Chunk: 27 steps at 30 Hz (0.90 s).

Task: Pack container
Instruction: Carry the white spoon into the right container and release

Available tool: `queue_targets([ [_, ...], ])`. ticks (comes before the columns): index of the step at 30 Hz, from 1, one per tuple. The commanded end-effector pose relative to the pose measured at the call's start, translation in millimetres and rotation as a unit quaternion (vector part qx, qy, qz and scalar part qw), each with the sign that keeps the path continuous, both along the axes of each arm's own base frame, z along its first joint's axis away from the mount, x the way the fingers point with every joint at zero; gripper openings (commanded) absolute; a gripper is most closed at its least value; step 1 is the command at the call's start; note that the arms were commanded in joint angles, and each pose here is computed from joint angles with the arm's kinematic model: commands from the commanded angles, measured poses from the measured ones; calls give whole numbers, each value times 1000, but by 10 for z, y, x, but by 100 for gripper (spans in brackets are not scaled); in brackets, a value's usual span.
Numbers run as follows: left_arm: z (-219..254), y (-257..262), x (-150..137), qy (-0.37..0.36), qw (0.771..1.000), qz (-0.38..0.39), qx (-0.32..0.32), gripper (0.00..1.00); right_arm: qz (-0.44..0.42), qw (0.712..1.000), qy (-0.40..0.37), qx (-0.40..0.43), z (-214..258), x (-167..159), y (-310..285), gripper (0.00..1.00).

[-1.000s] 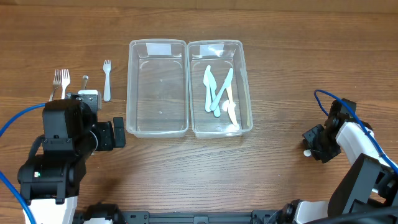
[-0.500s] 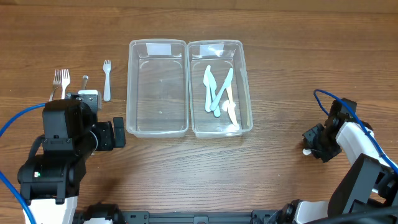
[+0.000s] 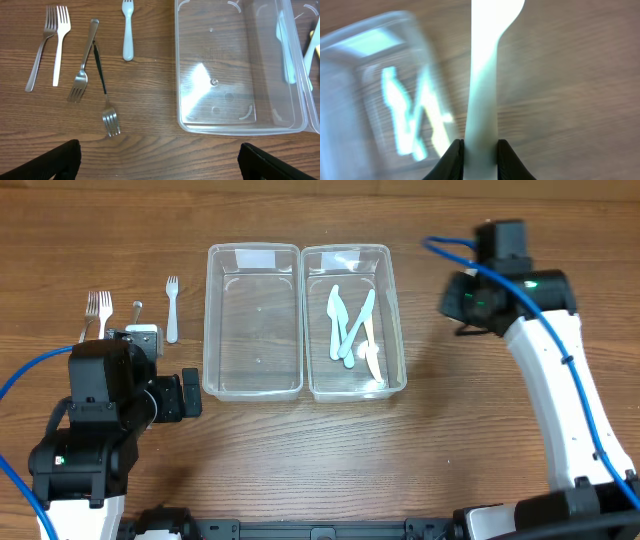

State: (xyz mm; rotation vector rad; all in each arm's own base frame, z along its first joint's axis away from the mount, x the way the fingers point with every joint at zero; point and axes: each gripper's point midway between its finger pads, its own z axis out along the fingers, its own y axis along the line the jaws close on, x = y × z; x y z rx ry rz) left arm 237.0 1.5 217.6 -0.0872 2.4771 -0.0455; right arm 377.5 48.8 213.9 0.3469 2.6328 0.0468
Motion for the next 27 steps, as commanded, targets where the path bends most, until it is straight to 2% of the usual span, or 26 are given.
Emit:
queue_targets([
  [1, 100, -26, 25, -14, 1000, 0, -10, 100, 111, 994, -21, -5, 167, -122, 717, 4],
  [6, 96, -28, 20, -13, 1000, 0, -10, 100, 195, 977, 88, -19, -640, -290, 1378, 4],
  [9, 96, -31, 20, -13, 1000, 0, -11, 100, 223, 965, 134, -36, -1054, -330, 1555, 4],
  [14, 96, -31, 20, -13, 1000, 0, -11, 100, 228, 958, 165, -45, -1349, -350, 1616, 14],
  [15, 96, -31, 20, -13, 1000, 0, -11, 100, 228, 959, 164, -45, -1341, -344, 1617, 50],
  [16, 96, -31, 20, -13, 1000, 0, -11, 100, 230, 959, 162, -44, -1322, -336, 1621, 59],
  [20, 97, -29, 21, -13, 1000, 0, -11, 100, 227, 963, 136, -46, -1077, -249, 1628, 68],
  [23, 99, -30, 19, -14, 1000, -5, -7, 100, 204, 976, 49, -52, -355, -28, 1579, 72],
  [27, 254, -15, -40, -16, 1000, -3, -3, 100, 118, 991, -50, -27, 644, 122, 1064, 100],
])
